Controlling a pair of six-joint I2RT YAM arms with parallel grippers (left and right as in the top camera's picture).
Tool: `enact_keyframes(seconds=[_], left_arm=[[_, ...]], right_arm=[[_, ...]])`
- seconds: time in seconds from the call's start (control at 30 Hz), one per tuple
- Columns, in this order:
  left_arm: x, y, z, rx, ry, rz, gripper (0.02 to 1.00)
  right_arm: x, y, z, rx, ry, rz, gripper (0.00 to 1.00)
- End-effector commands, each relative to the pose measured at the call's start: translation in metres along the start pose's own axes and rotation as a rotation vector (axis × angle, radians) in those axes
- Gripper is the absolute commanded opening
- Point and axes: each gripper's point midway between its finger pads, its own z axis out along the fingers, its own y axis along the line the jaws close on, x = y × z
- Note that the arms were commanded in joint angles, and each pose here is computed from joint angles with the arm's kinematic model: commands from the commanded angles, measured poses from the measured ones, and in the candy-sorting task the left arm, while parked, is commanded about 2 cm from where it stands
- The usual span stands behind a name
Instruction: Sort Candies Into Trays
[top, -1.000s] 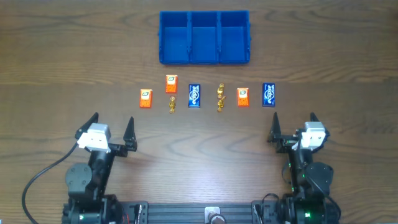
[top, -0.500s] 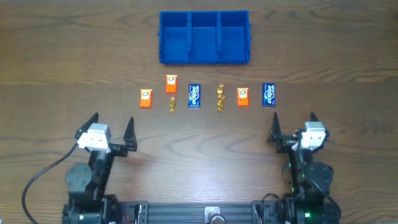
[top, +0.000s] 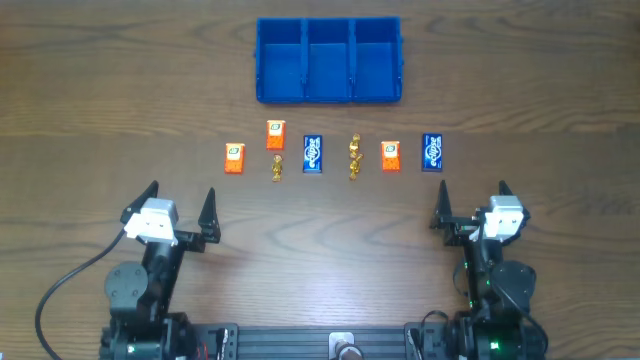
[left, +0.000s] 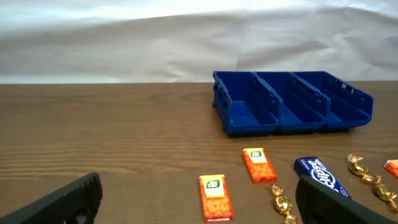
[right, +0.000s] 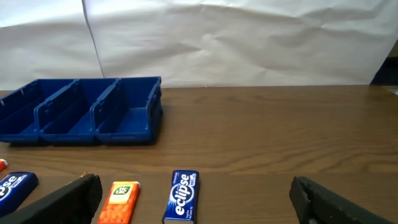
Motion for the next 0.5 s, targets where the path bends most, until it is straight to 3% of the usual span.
enact_keyframes(seconds=[0.03, 0.37, 0.5], left_arm=[[0.0161, -0.0023, 0.001, 0.018, 0.045, -0.019, 0.998], [0.016, -0.0024, 0.0011, 0.018, 0.045, -0.021, 0.998], [0.0078, -0.004, 0.0009, 0.023, 0.053, -0.127, 0.998]], right_arm=[[0.001, -0.0028, -0.0005, 0.014, 0.004, -0.011, 0.998], [0.001, -0.0028, -0.0005, 0.014, 0.004, -0.011, 1.0], [0.001, -0.0028, -0.0005, 0.014, 0.004, -0.011, 1.0]])
